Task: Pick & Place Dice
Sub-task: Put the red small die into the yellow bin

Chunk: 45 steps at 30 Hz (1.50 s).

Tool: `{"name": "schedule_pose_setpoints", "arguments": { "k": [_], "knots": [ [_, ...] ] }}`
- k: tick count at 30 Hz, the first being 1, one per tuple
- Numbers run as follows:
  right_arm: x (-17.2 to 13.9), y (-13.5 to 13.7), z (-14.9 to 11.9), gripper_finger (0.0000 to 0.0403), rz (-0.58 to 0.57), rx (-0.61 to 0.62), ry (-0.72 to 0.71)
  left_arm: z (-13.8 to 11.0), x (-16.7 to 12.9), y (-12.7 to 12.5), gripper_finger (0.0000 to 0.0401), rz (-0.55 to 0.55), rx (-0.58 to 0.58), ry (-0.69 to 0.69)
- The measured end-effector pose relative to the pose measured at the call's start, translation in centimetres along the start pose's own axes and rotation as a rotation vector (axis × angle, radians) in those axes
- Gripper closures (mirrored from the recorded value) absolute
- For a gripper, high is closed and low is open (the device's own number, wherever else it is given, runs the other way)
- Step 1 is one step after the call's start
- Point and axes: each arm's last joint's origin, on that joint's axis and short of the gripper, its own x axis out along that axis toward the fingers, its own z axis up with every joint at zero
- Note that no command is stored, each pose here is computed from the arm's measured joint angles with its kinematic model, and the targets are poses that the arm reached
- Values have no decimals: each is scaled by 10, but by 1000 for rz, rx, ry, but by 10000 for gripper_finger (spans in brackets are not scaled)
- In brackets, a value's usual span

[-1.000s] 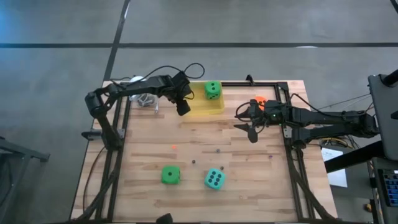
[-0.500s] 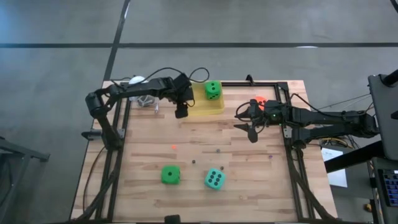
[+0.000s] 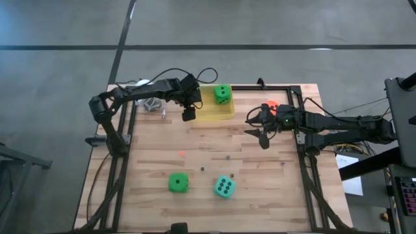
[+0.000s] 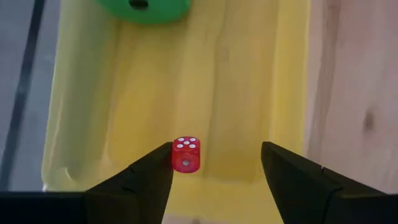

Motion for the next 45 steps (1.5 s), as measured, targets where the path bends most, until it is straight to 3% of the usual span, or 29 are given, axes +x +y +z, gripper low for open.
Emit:
{"name": "schedule_pose_setpoints", "arguments": {
  "k": [3, 5, 11, 13, 15, 17, 19, 20, 23, 30, 36, 41, 45],
  "knots": [
    [0, 0, 0, 188, 1, 0, -3, 0, 1, 0, 160, 23, -15, 6],
    [0, 0, 1, 188, 1, -1, -9, -3, 0, -2, 162, -4, 74, 38],
    [0, 0, 2, 188, 3, -1, -20, 1, -1, -11, 163, 136, 301, 121],
    [0, 0, 2, 188, 3, 0, -21, 6, -1, -9, 163, 189, 246, 81],
    [0, 0, 2, 188, 3, -1, -21, 10, -1, -10, 163, 99, 199, -10],
    [0, 0, 2, 188, 3, 0, -21, 8, -1, -13, 164, 10, 245, -15],
    [0, 0, 2, 188, 3, 0, -21, 6, -1, -14, 166, 89, 289, 56],
    [0, 0, 2, 188, 3, 0, -21, 6, -2, -13, 168, 133, 256, 70],
    [0, 0, 2, 188, 4, -1, -22, 5, -4, -6, 172, 60, 159, 15],
    [4, -1, 7, 188, -36, -10, -121, 7, -4, -11, 182, 62, 231, 20],
    [28, -6, 7, 188, -57, -13, -222, 10, -4, -12, 182, 77, 245, 0],
    [59, -26, 5, 188, -206, 40, -195, 19, -4, -13, 182, -19, 216, -146],
    [80, -44, 12, 188, -258, 79, -213, 21, -5, -14, 182, -23, 227, -172]
  ]
}}
